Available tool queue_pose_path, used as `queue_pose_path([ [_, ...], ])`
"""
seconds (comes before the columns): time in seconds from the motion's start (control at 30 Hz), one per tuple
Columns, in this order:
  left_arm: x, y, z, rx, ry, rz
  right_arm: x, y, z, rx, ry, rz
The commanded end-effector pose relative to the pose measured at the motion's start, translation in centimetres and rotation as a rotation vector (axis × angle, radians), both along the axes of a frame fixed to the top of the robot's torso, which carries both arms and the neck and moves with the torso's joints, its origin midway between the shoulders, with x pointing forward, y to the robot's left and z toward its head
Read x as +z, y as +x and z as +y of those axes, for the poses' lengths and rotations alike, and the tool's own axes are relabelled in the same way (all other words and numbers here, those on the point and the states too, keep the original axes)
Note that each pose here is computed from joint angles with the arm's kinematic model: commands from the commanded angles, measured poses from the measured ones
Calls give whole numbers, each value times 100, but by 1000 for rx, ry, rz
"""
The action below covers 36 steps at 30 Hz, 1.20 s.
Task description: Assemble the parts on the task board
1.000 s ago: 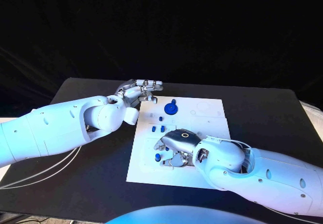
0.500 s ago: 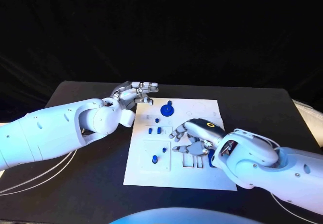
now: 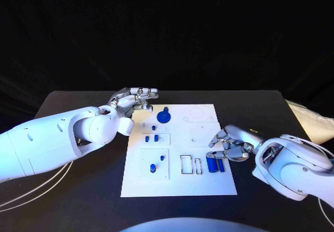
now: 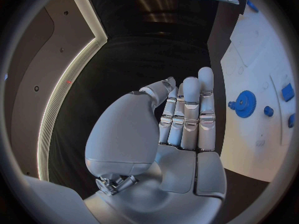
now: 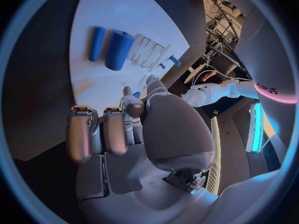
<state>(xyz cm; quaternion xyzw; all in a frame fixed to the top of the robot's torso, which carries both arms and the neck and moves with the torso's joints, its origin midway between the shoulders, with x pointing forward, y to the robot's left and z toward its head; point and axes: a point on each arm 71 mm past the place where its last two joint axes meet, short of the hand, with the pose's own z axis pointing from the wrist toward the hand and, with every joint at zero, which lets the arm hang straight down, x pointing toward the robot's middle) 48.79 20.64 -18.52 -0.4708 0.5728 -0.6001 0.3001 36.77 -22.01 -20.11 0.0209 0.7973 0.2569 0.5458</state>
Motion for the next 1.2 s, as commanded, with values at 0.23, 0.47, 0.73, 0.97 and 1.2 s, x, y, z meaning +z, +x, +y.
queue_pose_path([
  [0.23, 13, -17, -36, -29, -5, -9, -82, -43, -130, -80, -179, 29],
  [0.47, 7, -12, -19, -25, -3, -9, -138, -60, -106, -70, -213, 48],
  [0.73, 4, -10, -17, -25, -3, -9, -252, -75, 11, -40, -219, 80],
  [0.97, 1, -9, -7, -23, -2, -8, -332, -72, 69, -24, -228, 102],
  [1.2, 0, -8, -4, -23, -2, -8, -413, -48, 154, -13, -227, 109],
])
